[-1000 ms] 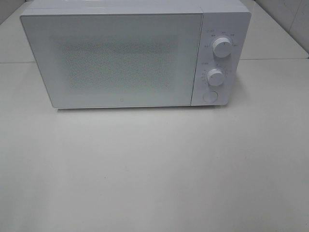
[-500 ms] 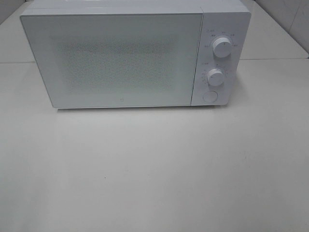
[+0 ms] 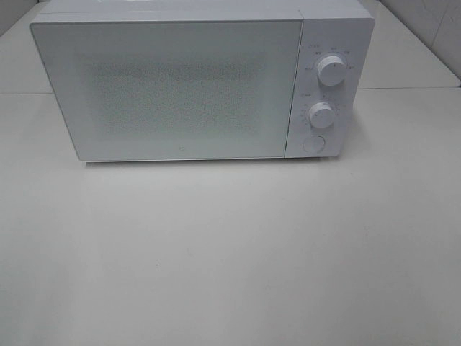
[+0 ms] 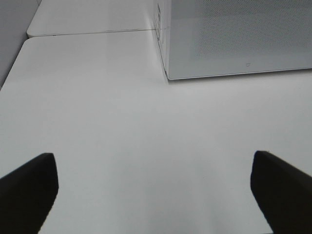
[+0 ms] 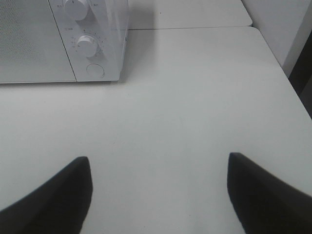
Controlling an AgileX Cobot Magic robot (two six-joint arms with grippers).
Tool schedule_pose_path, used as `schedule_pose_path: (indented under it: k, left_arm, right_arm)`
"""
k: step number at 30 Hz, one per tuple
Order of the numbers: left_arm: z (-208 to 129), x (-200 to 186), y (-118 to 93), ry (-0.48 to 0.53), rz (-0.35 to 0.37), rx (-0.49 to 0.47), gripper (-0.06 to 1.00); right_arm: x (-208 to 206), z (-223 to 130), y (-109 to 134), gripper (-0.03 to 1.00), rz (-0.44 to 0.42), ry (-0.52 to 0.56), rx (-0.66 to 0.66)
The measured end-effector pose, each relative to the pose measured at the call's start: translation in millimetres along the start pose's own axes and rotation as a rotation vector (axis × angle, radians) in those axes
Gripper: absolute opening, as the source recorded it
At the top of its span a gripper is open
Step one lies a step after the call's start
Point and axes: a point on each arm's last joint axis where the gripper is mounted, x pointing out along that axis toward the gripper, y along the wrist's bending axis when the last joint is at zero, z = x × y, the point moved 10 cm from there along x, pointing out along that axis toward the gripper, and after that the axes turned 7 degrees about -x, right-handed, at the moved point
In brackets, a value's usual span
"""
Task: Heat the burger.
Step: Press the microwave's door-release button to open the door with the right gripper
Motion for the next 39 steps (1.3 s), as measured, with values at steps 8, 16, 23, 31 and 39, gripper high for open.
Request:
schedule_pose_path:
  k: [8, 16, 23, 31, 39]
  left_arm:
    - [0.0, 0.0, 0.0, 0.0, 0.0, 0.0, 0.99]
    - [0.0, 0.0, 0.0, 0.0, 0.0, 0.0, 0.99]
    - [0.0, 0.0, 0.0, 0.0, 0.0, 0.0, 0.99]
    - [0.0, 0.0, 0.0, 0.0, 0.0, 0.0, 0.99]
    - [0.0, 0.0, 0.0, 0.0, 0.0, 0.0, 0.99]
  right_arm:
    - [0.0, 0.0, 0.3, 0.8, 0.002, 0.0, 0.0]
    - [0.0, 0.0, 0.2, 0.94, 0.001, 0.0, 0.0]
    - [0.0, 0.0, 0.0, 0.98, 0.0, 0.0, 0.01]
    - [0.0, 0.0, 0.0, 0.99, 0.0, 0.0, 0.025]
    - [0.0, 0.0, 0.0, 0.89, 0.0, 0.0, 0.026]
